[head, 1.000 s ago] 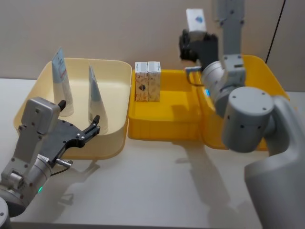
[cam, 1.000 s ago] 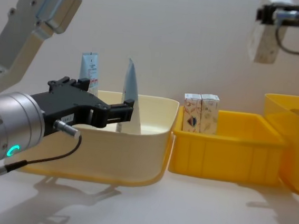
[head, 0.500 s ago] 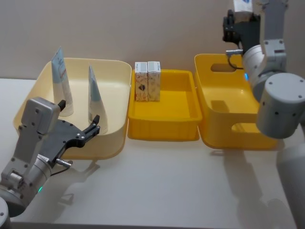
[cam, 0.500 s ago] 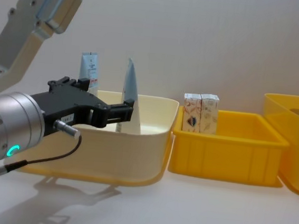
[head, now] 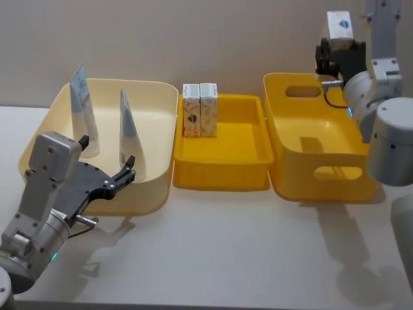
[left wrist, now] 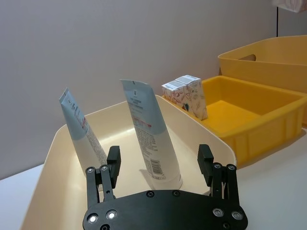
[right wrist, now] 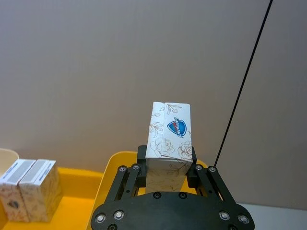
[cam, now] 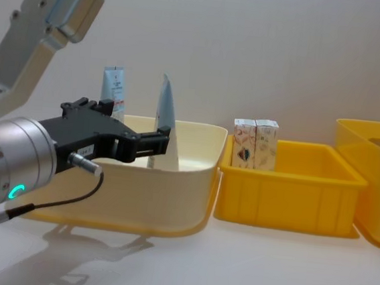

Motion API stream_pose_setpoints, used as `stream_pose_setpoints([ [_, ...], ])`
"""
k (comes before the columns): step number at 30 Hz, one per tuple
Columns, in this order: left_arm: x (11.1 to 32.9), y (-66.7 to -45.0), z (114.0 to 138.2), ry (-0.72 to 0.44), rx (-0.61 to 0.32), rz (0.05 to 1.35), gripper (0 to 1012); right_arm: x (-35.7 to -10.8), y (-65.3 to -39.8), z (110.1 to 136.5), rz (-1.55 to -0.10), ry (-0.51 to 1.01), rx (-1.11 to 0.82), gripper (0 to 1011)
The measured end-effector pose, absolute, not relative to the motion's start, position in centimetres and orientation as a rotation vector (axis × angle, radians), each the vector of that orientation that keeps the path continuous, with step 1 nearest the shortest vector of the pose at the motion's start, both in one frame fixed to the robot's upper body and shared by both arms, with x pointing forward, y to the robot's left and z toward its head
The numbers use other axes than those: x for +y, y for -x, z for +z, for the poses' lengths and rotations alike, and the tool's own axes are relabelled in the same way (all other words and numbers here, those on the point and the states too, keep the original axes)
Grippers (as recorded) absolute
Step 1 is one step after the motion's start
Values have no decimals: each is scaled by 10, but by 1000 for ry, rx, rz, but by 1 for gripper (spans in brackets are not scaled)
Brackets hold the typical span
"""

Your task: Bimanual collaborative sorting of washing and personal care products

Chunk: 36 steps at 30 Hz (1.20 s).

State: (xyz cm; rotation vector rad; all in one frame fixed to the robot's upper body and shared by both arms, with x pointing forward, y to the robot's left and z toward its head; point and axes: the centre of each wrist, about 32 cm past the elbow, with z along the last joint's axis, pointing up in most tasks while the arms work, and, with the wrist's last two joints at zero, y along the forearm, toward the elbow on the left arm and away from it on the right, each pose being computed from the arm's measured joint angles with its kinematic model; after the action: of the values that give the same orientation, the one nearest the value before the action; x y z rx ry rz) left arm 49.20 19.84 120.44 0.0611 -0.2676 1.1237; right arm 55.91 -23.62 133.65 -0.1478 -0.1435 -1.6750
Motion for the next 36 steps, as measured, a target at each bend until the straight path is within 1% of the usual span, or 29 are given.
stream_pose_setpoints([
  [3, 198, -492, 1204, -61, -268, 1124, 1002, -238, -561, 1335, -1659, 173, -104, 445],
  [5, 198, -492, 1204, -61, -268, 1124, 1002, -239, -562, 1334, -1644, 192, -71, 507],
  [7, 198, -492, 1204, -61, -268, 1124, 1002, -240, -563, 1333, -1635, 205, -50, 545],
  [8, 198, -492, 1204, -61, -268, 1124, 1002, -240, -564, 1332, -1622, 217, -27, 604],
  [11, 198, -492, 1204, -61, -268, 1124, 1002, -241, -567, 1330, -1598, 240, 17, 663],
  [12, 198, -492, 1204, -61, -268, 1124, 1002, -241, -567, 1329, -1592, 246, 27, 723],
  [13, 198, -492, 1204, -61, -268, 1124, 1002, -241, -569, 1328, -1577, 258, 52, 758],
  [14, 198, -492, 1204, -61, -268, 1124, 1002, -241, -569, 1328, -1577, 258, 52, 758],
  [15, 198, -492, 1204, -61, -268, 1124, 1002, -240, -570, 1326, -1565, 269, 75, 811],
  [18, 198, -492, 1204, -61, -268, 1124, 1002, -240, -572, 1324, -1544, 283, 106, 903],
  [22, 198, -492, 1204, -61, -268, 1124, 1002, -240, -574, 1321, -1523, 297, 139, 993],
  [31, 199, -494, 1207, -65, -269, 1117, 1002, -240, -577, 1318, -1493, 315, 186, 1001],
  [36, 200, -499, 1212, -77, -268, 1095, 1002, -239, -578, 1317, -1483, 321, 200, 1001],
])
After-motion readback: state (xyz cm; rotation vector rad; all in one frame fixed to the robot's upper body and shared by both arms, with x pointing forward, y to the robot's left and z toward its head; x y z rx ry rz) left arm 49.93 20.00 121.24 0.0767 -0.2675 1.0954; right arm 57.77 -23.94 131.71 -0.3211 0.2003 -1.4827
